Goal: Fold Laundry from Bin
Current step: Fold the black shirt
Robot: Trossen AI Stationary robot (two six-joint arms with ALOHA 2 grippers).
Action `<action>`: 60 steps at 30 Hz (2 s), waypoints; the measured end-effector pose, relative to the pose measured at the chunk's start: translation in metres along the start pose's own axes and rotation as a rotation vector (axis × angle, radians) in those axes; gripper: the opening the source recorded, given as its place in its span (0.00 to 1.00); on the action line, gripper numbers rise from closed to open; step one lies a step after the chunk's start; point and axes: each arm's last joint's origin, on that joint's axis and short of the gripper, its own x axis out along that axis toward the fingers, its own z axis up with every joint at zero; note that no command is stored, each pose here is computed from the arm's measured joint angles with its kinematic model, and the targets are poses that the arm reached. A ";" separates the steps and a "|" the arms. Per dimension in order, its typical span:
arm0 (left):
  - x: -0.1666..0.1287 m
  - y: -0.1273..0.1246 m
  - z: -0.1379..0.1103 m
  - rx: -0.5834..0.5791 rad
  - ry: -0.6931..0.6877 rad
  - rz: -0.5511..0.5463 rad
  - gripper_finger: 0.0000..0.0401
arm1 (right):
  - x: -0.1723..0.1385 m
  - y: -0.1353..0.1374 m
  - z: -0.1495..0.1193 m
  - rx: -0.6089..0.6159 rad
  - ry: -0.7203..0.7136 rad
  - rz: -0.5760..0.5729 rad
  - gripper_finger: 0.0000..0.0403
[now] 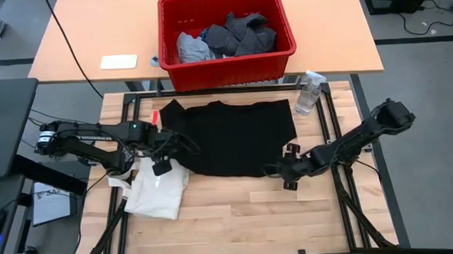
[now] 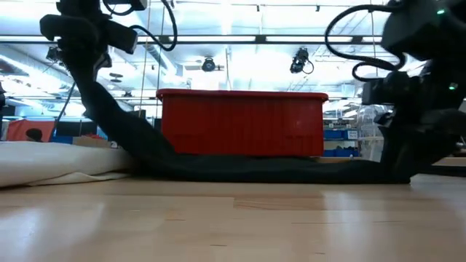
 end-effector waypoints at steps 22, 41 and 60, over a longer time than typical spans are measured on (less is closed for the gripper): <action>-0.125 0.009 -0.010 0.321 -0.205 -0.149 0.00 | -0.264 -0.099 0.033 0.414 -0.142 0.003 0.02; -0.184 0.014 -0.018 -0.005 -0.488 -0.100 0.00 | -0.351 -0.144 0.002 0.636 -0.480 0.062 0.02; -0.202 0.071 -0.026 -0.194 -0.728 0.299 0.00 | -0.360 -0.157 0.000 0.686 -0.597 -0.263 0.02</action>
